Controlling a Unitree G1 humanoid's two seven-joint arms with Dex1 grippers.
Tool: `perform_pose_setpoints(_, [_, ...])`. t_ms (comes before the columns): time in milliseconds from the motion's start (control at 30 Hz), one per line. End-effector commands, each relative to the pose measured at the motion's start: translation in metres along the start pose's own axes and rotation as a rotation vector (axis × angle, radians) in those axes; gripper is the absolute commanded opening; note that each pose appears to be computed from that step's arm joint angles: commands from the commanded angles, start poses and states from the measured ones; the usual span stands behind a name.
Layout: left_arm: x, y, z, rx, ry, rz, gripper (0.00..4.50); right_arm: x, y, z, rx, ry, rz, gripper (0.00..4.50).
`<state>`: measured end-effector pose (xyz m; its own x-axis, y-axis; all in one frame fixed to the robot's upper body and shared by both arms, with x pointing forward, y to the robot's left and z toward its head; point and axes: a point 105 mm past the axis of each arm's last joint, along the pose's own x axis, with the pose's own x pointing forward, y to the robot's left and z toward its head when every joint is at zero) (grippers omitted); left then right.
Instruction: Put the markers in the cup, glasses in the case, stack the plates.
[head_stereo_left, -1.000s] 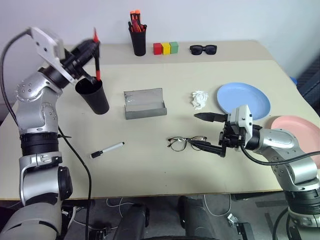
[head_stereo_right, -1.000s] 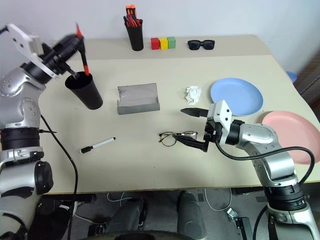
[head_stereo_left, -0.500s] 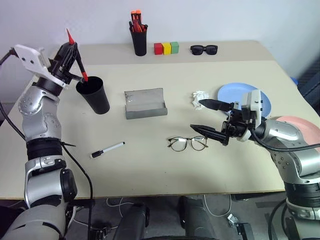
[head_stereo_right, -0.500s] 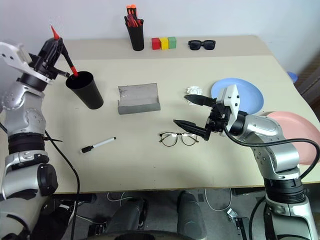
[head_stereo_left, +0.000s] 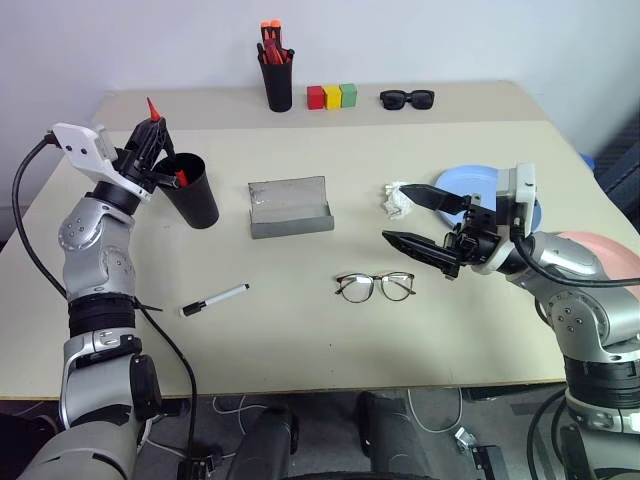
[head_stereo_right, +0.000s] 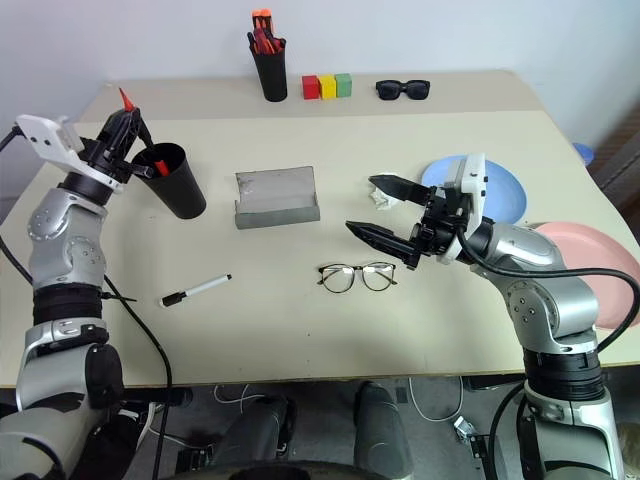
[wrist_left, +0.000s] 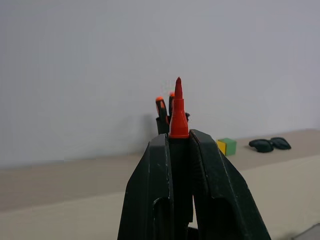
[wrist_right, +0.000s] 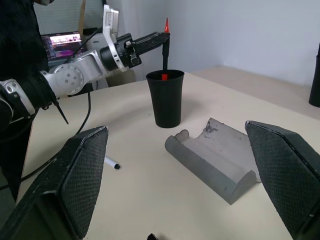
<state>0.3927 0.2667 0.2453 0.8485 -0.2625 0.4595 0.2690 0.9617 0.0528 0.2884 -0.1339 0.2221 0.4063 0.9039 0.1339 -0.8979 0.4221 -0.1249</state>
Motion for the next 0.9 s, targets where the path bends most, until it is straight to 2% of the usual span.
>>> perform_pose_setpoints(33, [-0.001, -0.001, 0.011, 0.002, -0.033, -0.01, 0.95, 0.002, 0.003, 0.012, -0.055, -0.022, 0.015, 4.5])
perform_pose_setpoints(67, [-0.002, -0.002, 0.011, 0.002, -0.032, -0.014, 1.34, 0.002, 0.003, 0.012, -0.056, -0.022, 0.015, 4.5])
perform_pose_setpoints(100, [-0.001, -0.003, 0.012, 0.005, -0.032, -0.016, 1.99, 0.002, 0.003, 0.013, -0.056, -0.023, 0.016, 4.5])
perform_pose_setpoints(167, [-0.001, -0.005, 0.016, 0.015, -0.036, -0.026, 2.85, 0.004, 0.002, 0.013, -0.06, -0.024, 0.012, 4.5])
perform_pose_setpoints(267, [0.001, -0.011, 0.021, 0.02, -0.029, -0.061, 4.45, 0.004, 0.002, 0.012, -0.06, -0.022, 0.011, 4.5])
perform_pose_setpoints(400, [-0.004, -0.036, 0.031, -0.036, 0.083, -0.24, 4.48, 0.003, 0.004, 0.01, -0.062, -0.009, 0.017, 4.5])
perform_pose_setpoints(533, [-0.035, -0.076, 0.035, -0.197, 0.335, -0.511, 4.48, 0.0, 0.006, 0.008, -0.057, -0.005, 0.016, 4.5])
perform_pose_setpoints(600, [-0.057, -0.089, 0.035, -0.197, 0.472, -0.622, 4.48, -0.001, 0.006, 0.006, -0.057, -0.001, 0.014, 4.5])
perform_pose_setpoints(667, [-0.087, -0.086, 0.011, -0.047, 0.717, -0.663, 4.48, -0.001, 0.007, 0.006, -0.055, -0.004, 0.013, 4.5])
perform_pose_setpoints(733, [-0.103, -0.079, -0.007, -0.021, 0.868, -0.617, 4.48, 0.0, 0.008, 0.005, -0.056, -0.005, 0.013, 4.5])
perform_pose_setpoints(833, [-0.133, -0.081, -0.024, 0.0, 1.053, -0.647, 4.48, -0.001, 0.009, 0.001, -0.059, 0.007, 0.013, 4.5])
perform_pose_setpoints(900, [-0.144, -0.084, -0.026, -0.005, 1.105, -0.679, 4.48, -0.001, 0.011, 0.0, -0.056, 0.01, 0.016, 4.5])
